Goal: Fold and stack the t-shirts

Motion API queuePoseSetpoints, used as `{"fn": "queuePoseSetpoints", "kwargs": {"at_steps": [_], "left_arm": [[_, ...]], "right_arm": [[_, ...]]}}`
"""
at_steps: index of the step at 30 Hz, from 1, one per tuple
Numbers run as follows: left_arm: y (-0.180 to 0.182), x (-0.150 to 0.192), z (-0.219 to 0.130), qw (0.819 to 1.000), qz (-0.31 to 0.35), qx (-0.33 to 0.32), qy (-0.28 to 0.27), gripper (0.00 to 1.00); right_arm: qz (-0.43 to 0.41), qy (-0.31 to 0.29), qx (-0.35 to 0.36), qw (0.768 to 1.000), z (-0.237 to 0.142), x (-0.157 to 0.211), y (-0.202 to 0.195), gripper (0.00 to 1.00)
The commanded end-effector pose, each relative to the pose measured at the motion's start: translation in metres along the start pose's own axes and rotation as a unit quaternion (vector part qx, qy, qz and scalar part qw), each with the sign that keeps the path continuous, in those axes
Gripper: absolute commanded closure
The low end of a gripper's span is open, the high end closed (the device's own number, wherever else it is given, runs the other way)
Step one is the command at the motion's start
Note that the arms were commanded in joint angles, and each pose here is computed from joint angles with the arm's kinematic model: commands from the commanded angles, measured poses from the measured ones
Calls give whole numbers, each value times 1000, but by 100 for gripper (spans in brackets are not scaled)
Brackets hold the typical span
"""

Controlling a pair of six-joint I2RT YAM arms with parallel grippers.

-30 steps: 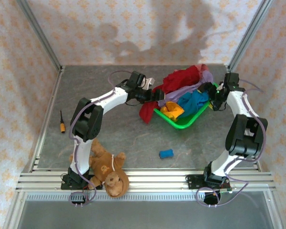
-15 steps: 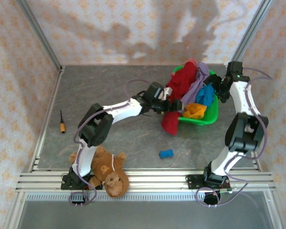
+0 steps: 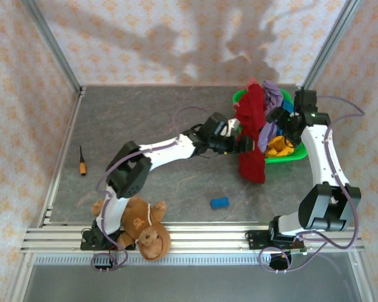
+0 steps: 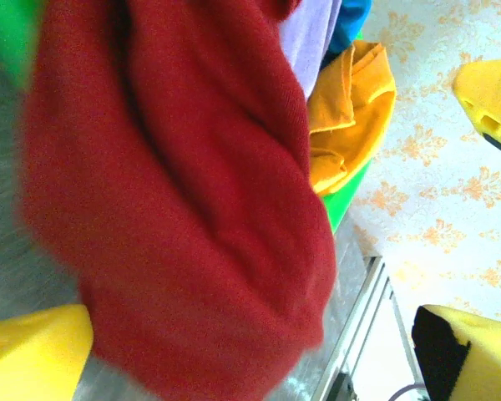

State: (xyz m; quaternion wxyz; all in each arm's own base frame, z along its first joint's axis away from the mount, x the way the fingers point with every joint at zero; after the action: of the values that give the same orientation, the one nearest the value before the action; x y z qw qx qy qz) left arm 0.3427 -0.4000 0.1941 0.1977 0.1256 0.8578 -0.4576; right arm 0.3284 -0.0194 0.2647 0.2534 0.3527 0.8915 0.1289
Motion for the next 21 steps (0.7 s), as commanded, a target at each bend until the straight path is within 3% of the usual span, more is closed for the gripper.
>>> {"fn": "queuePoseSetpoints", "kwargs": {"at_steps": [1, 9, 15, 21], "left_arm": [[-15, -17, -69, 997, 35, -27, -62, 1], [18, -12, -144, 988, 29, -138, -69, 1], [27, 2, -157, 986, 18, -155, -62, 1], [37, 17, -157, 986, 0, -163, -44, 1]], "right_arm": [[-44, 8, 40, 998, 8, 6, 15, 1], [-66, 26, 149, 986, 88, -13, 23, 1], [-37, 31, 206, 977, 139, -27, 1, 1], [-3, 17, 239, 971, 154, -52, -31, 1]]}}
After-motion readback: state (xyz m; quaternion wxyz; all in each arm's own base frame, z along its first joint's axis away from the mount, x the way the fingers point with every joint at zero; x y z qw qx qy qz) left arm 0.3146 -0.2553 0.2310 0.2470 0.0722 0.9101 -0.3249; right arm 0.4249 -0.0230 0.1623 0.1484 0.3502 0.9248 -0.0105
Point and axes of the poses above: each hand's point on the last joint's axis, 136 mm out from that joint toward the fingers, its own z axis out along the fingers, its own y axis along the line the jaws close on, x = y × z, the point moved 7 cm from there along -z, back along the fingers, and after that the axes turned 4 degrees about z, right-handed, at the moved point
